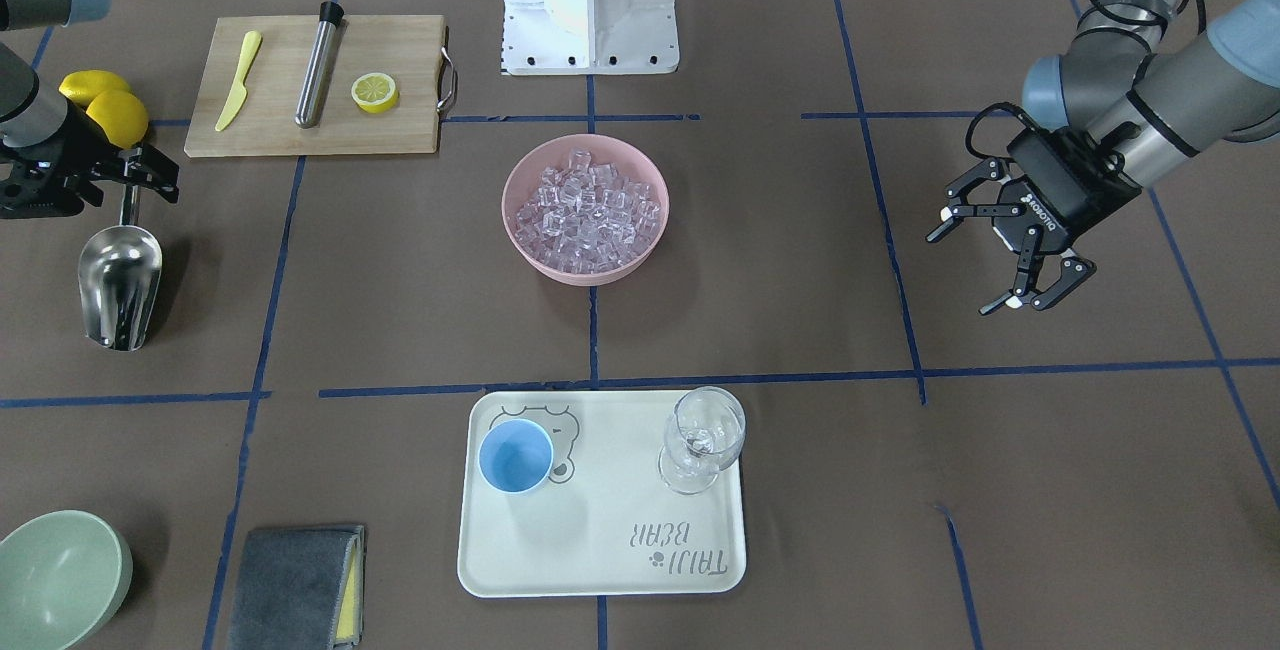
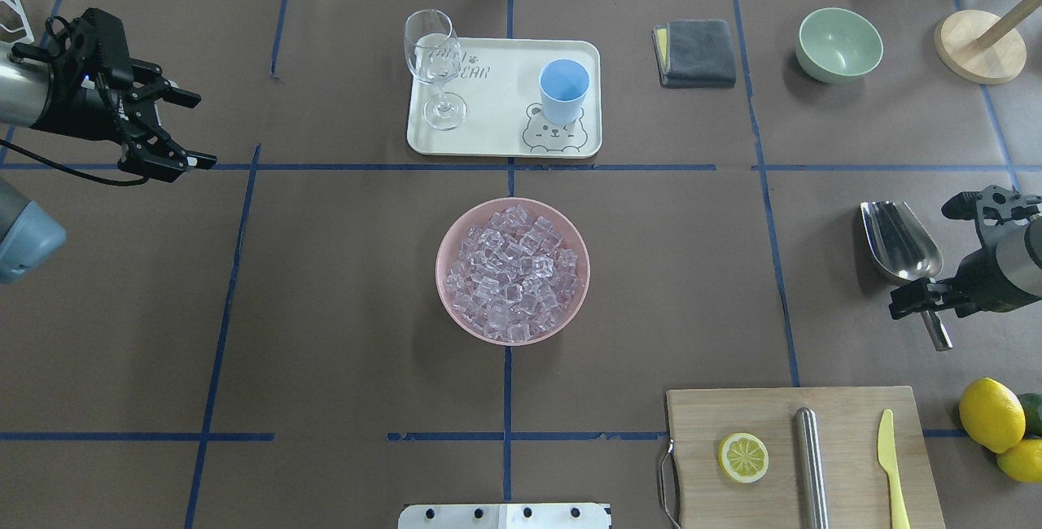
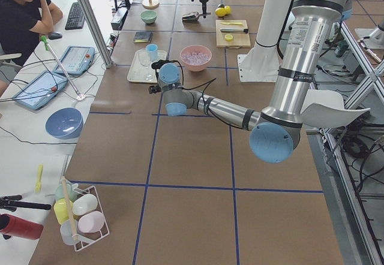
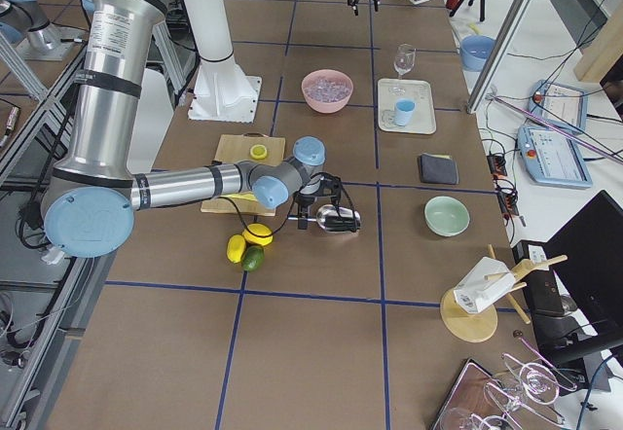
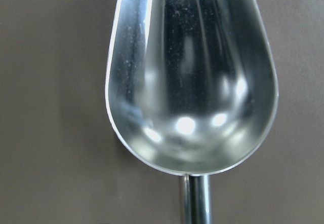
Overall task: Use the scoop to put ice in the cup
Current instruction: 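Move the left gripper toward the tray while the right grasps the scoop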
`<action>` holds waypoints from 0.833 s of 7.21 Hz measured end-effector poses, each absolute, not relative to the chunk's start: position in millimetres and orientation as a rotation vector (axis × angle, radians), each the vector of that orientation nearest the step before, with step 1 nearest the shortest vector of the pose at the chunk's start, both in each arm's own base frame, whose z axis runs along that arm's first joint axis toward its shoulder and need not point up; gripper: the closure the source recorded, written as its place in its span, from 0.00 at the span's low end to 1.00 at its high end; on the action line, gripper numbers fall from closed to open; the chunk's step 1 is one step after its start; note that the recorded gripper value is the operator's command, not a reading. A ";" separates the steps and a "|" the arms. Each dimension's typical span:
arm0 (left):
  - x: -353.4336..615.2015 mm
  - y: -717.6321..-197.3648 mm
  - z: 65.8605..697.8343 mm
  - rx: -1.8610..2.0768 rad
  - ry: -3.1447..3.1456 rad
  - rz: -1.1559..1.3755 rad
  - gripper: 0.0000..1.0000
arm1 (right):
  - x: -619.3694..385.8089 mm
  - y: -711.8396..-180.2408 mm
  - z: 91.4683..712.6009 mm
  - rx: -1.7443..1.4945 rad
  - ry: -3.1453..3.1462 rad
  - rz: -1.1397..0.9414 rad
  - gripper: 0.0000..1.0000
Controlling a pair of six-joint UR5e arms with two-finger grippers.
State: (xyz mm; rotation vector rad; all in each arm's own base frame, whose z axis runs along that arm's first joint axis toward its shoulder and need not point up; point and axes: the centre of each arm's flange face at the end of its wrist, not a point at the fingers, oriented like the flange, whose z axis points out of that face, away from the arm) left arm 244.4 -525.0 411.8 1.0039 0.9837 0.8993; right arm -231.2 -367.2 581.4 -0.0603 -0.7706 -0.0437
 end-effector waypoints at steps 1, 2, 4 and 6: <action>244.3 -524.8 411.4 1.005 0.984 0.900 0.00 | -232.5 -367.1 585.8 -0.066 -0.766 -0.044 0.39; 244.2 -524.7 411.2 1.006 0.984 0.900 0.00 | -232.8 -367.1 588.8 -0.071 -0.762 -0.043 0.55; 244.1 -524.5 410.7 1.008 0.984 0.901 0.00 | -232.4 -366.8 591.4 -0.074 -0.758 -0.041 0.76; 244.1 -524.5 410.7 1.009 0.984 0.902 0.00 | -231.8 -366.7 591.0 -0.073 -0.759 -0.042 1.00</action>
